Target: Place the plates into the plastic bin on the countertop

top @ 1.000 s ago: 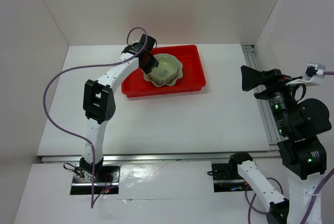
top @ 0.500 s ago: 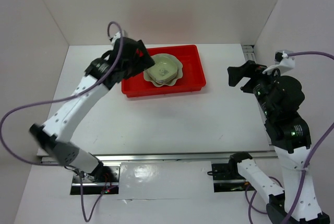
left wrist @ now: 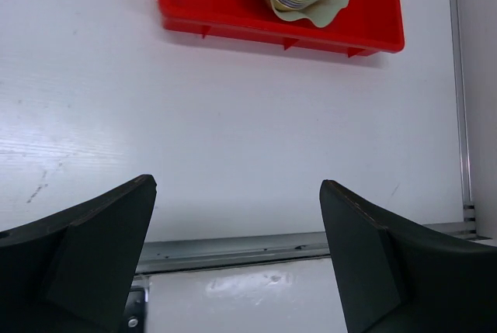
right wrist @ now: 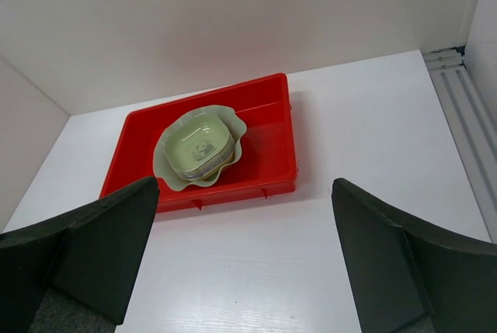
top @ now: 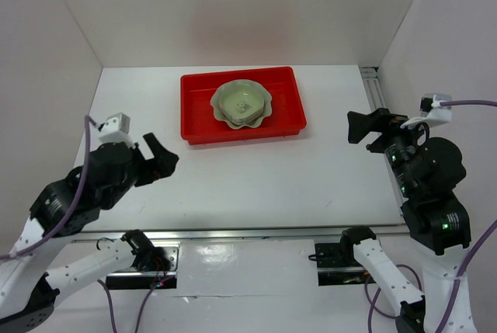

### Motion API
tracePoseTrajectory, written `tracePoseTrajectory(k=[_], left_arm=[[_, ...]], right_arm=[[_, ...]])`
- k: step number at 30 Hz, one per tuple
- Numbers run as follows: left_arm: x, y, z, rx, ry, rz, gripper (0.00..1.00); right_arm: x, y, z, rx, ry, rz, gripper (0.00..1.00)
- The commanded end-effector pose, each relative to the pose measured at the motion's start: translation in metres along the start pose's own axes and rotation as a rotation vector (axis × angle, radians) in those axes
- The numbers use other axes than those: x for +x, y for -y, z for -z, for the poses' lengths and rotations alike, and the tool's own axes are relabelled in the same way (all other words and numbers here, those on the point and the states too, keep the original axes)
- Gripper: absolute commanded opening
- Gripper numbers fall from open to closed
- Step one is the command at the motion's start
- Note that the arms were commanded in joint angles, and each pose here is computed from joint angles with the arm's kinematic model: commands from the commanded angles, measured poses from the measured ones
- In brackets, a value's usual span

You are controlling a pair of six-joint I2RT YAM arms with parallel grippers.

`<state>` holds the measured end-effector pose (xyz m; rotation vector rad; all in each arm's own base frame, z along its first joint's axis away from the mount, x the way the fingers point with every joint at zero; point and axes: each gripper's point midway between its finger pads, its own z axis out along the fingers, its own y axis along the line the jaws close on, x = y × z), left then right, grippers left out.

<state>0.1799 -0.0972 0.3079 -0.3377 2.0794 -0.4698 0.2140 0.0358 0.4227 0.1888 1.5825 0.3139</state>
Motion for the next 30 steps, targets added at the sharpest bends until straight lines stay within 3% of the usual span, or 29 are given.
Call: tracePoseTrajectory(k=[1,9,30], left_arm=[[-0.002,-0.036,0.022,-0.070,0.051,-0.031,1.00],[-0.018,-0.053,0.059,-0.045,0.123,-0.003,1.00],[-0.018,-0.061,0.057,-0.087,0.130,-0.014,1.00]], right_arm=[[0.006,0.003,-0.004,0.010,-0.014,0.024,0.99],[0.002,0.004,0.000,0.028,-0.008,0.025,0.99],[0.010,0.007,-0.003,0.044,-0.023,0.030,0.99]])
